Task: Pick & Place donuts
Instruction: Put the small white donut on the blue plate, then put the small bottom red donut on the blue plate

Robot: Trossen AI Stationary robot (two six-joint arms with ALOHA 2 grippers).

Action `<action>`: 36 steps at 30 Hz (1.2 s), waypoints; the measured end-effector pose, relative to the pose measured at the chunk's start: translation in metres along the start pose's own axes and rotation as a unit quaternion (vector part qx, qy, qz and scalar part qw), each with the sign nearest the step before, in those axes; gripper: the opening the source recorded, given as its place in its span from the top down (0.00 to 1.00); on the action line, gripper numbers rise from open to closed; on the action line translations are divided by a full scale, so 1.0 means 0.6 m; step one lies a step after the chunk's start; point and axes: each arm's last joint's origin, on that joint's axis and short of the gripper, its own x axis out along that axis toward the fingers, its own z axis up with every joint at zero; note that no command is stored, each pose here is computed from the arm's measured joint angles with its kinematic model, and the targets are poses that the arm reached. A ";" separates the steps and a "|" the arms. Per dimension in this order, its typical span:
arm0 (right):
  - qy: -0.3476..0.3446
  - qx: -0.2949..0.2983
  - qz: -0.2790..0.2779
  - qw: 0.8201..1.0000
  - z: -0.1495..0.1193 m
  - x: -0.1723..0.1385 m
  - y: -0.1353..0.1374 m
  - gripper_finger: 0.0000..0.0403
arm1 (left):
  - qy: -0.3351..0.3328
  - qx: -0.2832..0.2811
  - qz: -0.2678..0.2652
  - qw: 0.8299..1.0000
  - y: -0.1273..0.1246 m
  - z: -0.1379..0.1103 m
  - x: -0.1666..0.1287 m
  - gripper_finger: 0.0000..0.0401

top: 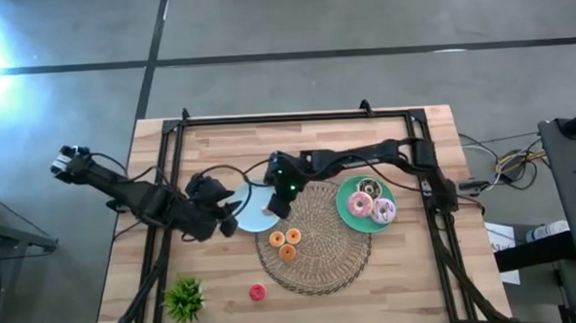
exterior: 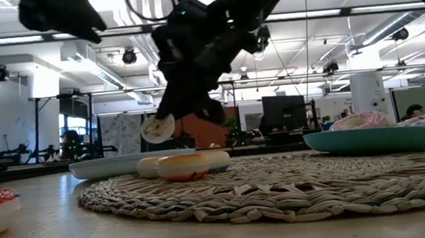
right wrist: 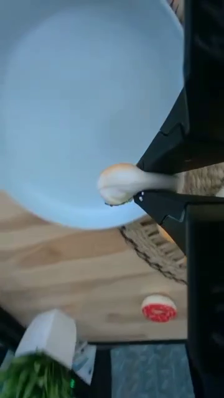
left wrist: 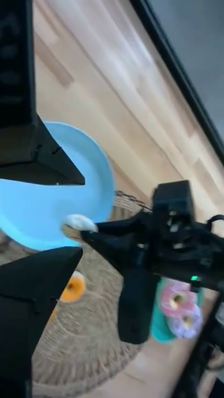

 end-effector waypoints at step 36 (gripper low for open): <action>0.025 -0.228 -0.226 0.947 -0.020 -0.130 0.041 0.60 | 0.077 0.042 -0.125 0.988 -0.030 -0.121 -0.011 0.64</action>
